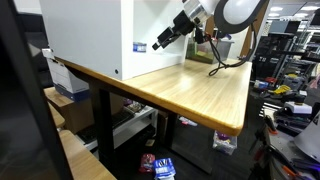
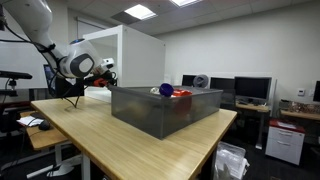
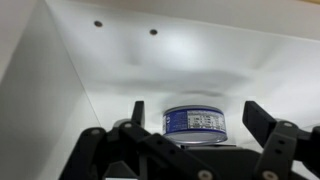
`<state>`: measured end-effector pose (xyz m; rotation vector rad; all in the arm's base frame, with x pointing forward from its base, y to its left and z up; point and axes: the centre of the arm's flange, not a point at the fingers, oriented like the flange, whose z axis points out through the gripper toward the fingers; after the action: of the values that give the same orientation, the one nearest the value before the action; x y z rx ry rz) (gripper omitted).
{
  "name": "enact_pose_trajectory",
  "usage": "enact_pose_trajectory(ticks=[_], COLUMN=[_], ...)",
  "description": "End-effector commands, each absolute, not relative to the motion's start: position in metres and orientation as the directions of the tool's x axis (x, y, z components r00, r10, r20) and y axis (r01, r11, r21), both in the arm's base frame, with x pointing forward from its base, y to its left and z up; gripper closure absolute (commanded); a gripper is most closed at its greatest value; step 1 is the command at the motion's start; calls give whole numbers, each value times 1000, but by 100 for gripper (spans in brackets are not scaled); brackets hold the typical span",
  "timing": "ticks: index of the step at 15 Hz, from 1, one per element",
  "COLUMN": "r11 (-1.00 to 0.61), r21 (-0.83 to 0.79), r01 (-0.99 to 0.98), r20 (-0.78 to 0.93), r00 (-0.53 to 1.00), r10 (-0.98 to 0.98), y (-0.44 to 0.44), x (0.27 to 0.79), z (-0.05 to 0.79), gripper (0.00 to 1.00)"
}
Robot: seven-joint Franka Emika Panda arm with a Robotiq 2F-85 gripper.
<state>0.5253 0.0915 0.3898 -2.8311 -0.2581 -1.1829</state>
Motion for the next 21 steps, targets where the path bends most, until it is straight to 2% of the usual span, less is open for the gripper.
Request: enact_pose_trajectory(ticks=[1,21], r11=[-978,-972], r21=[20,45], r01=[207,233], r20=[733,752], r00=[663,632], r10=[155,187], y=[105,113], x=[535,558], z=[384,370], gripper=[0,0])
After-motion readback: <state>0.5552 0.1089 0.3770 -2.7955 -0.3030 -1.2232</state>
